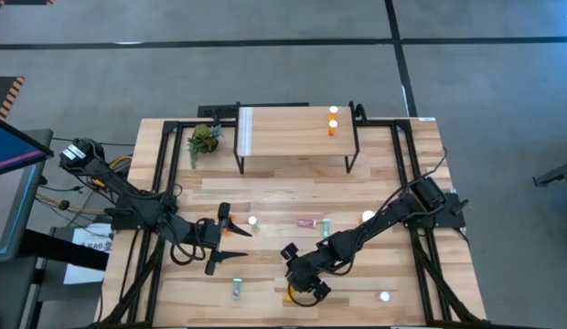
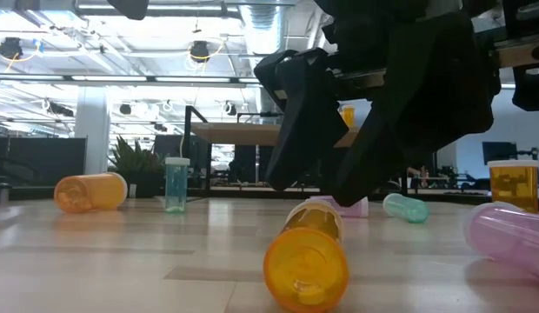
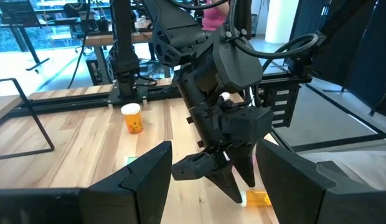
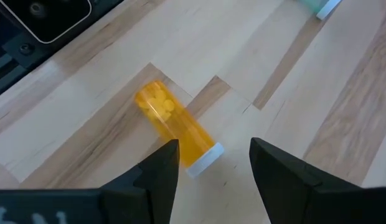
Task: Pick and place medicine bottles onto shelf by color
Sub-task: Put the small orange pill bottle on the shelf aligned with the other small orange pill bottles
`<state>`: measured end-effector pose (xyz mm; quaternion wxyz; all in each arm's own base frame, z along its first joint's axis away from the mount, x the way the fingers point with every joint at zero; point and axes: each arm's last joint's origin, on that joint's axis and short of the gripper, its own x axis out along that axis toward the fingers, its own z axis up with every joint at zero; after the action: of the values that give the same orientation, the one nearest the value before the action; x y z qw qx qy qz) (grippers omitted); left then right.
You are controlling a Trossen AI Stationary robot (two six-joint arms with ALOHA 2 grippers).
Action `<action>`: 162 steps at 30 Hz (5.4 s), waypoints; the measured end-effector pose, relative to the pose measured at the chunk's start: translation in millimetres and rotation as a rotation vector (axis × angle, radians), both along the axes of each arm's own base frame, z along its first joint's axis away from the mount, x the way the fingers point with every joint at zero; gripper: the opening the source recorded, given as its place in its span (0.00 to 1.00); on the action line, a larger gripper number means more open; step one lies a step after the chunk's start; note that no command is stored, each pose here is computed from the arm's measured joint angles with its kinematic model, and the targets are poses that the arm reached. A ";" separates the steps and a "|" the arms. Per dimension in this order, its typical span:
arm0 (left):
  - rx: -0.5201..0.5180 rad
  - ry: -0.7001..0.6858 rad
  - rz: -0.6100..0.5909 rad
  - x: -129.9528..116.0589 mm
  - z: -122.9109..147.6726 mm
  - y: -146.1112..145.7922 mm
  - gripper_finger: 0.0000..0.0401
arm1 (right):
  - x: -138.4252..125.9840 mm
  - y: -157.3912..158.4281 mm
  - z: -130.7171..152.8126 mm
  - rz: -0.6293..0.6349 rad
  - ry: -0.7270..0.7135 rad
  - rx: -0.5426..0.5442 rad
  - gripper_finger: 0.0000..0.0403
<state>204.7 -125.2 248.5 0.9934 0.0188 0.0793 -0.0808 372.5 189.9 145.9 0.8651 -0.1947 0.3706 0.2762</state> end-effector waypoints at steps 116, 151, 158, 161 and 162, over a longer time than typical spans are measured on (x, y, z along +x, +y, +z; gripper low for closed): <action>0.160 0.431 -0.394 108.4 -142.2 -54.1 0.55 | -30.8 24.9 115.7 -0.637 -0.097 0.101 0.29; 0.105 0.447 -0.457 134.4 -165.9 -66.9 0.34 | -29.6 22.8 115.6 -0.631 -0.097 0.091 0.29; 0.127 0.472 -0.454 132.3 -160.9 -64.2 0.34 | -29.9 23.0 115.4 -0.631 -0.094 0.090 0.29; 0.127 0.472 -0.454 132.2 -161.0 -64.2 0.34 | -29.9 23.0 115.4 -0.631 -0.094 0.090 0.29; 0.128 0.472 -0.454 132.2 -161.0 -64.1 0.34 | -30.0 23.0 115.4 -0.631 -0.094 0.090 0.29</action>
<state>336.9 -189.3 87.5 0.9011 0.0789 0.3060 -0.2971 342.6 212.9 261.3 0.9320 -0.0444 0.3597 0.0011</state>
